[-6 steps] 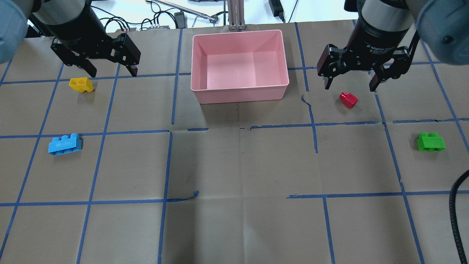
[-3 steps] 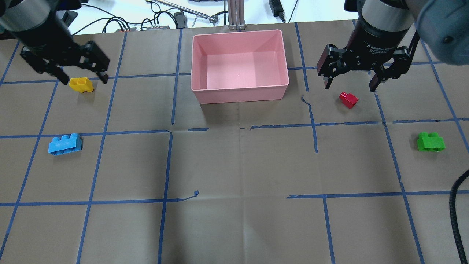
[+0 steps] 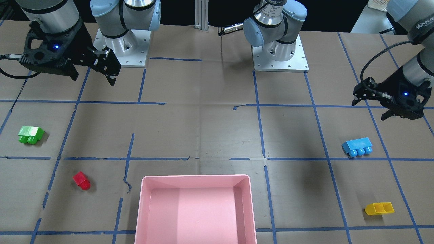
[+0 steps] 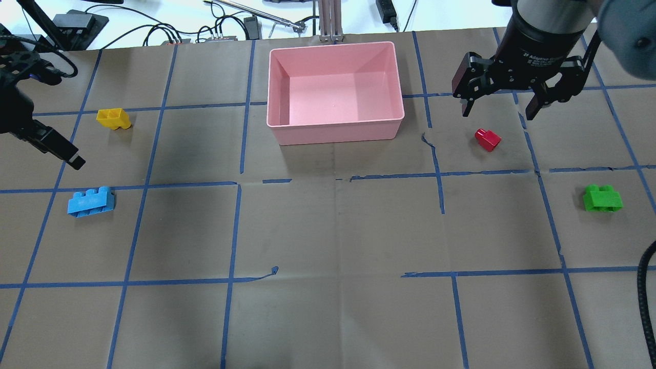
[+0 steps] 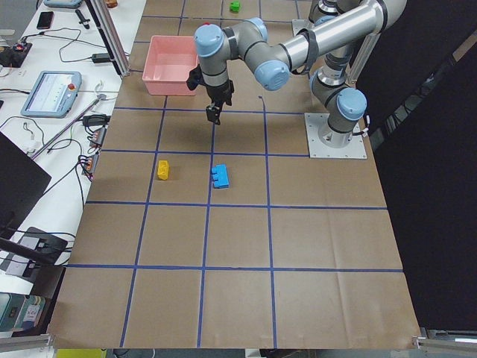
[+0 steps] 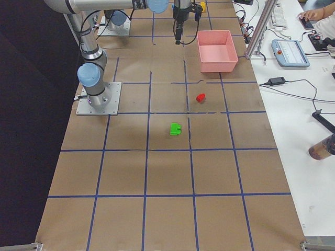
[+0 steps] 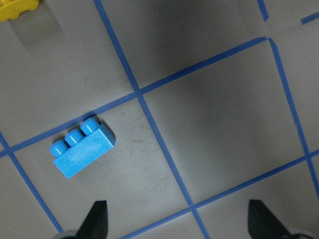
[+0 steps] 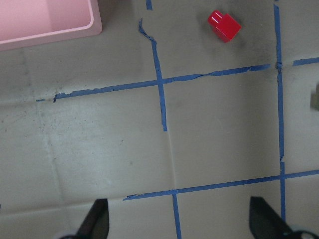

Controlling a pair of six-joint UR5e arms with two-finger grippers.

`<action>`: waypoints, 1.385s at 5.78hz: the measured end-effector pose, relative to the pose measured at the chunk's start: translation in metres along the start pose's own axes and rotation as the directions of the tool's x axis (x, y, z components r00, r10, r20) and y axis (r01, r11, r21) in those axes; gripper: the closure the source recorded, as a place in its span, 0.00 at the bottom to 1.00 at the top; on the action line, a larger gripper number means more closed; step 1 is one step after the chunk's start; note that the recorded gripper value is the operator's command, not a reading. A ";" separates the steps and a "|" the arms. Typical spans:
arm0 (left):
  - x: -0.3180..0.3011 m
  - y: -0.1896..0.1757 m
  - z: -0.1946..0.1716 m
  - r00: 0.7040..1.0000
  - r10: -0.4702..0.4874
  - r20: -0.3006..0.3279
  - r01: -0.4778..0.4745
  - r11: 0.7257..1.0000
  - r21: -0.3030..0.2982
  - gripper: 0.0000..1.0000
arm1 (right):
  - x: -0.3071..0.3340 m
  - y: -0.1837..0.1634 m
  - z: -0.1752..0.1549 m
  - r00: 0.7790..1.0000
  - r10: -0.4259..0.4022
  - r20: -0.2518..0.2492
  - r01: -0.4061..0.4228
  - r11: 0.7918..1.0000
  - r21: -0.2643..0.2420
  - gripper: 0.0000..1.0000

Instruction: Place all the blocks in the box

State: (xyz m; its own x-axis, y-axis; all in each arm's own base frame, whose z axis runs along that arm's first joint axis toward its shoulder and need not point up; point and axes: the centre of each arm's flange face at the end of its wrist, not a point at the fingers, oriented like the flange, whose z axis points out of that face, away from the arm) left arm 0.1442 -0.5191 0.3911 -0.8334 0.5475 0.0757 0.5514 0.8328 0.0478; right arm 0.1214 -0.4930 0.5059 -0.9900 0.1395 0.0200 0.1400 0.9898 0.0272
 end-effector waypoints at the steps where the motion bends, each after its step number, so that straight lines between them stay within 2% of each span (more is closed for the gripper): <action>1: -0.035 0.012 0.025 0.987 0.162 0.008 -0.162 0.987 0.006 0.01 | 0.021 -0.009 0.001 0.999 0.035 -0.004 -0.035 0.999 -0.009 0.00; 2: -0.069 0.023 0.053 0.951 0.307 0.015 -0.308 0.951 0.011 0.02 | 0.063 -0.022 0.003 0.998 0.063 -0.003 -0.064 0.998 -0.019 0.00; 4: -0.102 0.031 0.104 0.881 0.474 0.007 -0.474 0.881 0.020 0.02 | 0.167 -0.040 0.009 1.000 0.004 0.009 -0.004 1.000 -0.025 0.00; 6: -0.095 0.034 0.158 0.837 0.547 0.002 -0.547 0.837 0.022 0.03 | 0.286 -0.052 0.034 0.995 -0.090 0.034 0.091 0.995 -0.039 0.00; 8: -0.088 0.037 0.183 0.818 0.575 -0.003 -0.575 0.818 0.023 0.03 | 0.358 -0.069 0.088 0.984 -0.167 0.066 0.171 0.983 -0.063 0.00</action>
State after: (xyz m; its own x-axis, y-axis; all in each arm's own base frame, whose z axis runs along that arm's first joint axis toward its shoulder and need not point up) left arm 0.2313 -0.5218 0.2042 -0.3645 0.9266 0.0923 0.9293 0.3683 -0.0272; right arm -0.2440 -0.5092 0.4237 -0.9984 -0.0260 -0.0507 -0.0306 0.9952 0.0927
